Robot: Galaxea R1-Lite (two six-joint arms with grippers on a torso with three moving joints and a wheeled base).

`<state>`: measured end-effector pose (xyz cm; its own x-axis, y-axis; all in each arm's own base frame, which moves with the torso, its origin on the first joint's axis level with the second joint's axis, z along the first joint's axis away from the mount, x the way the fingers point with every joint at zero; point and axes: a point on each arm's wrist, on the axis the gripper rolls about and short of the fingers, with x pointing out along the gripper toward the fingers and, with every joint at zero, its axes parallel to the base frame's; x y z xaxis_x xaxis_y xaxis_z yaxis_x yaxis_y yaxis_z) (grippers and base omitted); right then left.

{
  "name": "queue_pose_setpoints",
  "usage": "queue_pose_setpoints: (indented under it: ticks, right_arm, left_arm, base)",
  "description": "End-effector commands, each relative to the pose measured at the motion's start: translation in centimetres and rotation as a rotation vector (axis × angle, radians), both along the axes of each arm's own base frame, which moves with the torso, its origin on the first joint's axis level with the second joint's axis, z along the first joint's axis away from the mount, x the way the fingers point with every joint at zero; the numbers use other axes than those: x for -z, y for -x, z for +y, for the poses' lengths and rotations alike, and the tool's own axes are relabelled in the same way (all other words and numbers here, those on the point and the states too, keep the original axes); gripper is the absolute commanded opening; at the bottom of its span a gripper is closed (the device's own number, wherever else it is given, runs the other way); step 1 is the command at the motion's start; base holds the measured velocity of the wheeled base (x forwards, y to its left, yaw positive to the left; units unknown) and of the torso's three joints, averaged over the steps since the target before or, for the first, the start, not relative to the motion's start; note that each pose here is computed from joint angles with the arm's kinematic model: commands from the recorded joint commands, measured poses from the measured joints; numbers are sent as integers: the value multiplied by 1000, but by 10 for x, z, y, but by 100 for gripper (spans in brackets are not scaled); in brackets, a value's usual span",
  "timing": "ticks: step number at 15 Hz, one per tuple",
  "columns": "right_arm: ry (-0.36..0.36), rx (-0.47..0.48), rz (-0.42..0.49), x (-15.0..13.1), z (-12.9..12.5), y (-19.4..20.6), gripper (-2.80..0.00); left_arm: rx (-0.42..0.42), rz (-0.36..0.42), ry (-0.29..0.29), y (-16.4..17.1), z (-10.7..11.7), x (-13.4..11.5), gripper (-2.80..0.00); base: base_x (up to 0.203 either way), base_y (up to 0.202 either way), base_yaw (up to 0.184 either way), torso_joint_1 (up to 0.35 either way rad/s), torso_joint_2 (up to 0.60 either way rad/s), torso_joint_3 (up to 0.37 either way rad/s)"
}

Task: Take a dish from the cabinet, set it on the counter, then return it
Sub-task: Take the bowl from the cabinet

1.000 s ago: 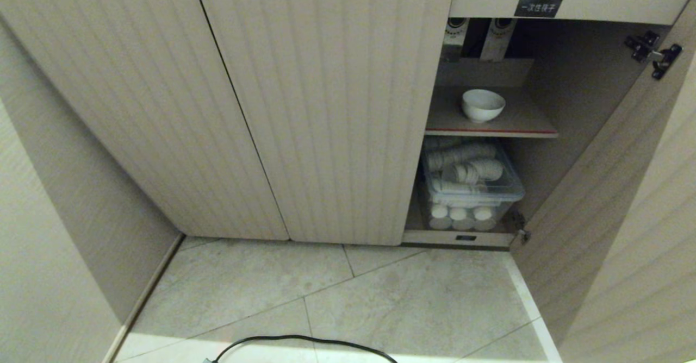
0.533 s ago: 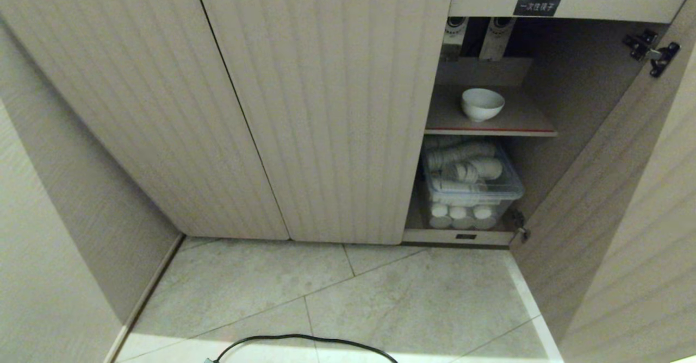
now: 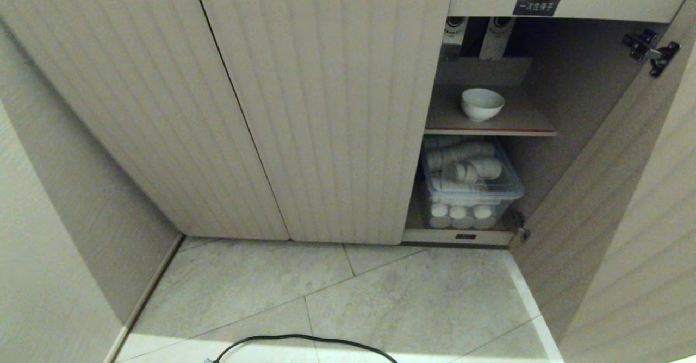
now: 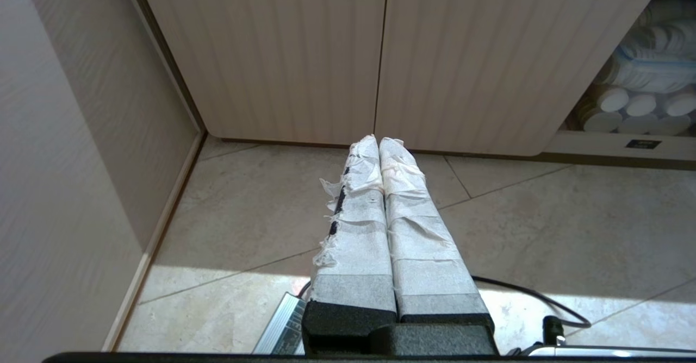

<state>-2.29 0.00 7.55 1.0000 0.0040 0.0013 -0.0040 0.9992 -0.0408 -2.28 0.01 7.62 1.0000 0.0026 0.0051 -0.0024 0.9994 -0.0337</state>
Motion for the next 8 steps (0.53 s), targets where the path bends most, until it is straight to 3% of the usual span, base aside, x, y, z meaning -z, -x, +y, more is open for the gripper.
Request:
queue_pose_setpoints:
  ticks: [1, 5, 8]
  right_arm:
    - [1, -1, 1, 0, 0, 0, -280]
    - [1, -1, 1, 0, 0, 0, -280]
    - [1, -1, 1, 0, 0, 0, -280]
  left_arm:
    - [-1, -1, 0, 0, 0, 0, -280]
    - [-1, -1, 2, 0, 0, 0, -280]
    - [-1, -1, 0, 0, 0, 0, -280]
  base:
    - [0, 0, 0, 0, 0, 0]
    - [13, 0, -1, 1, 1, 1]
    - [176, 0, 2, 6, 3, 3]
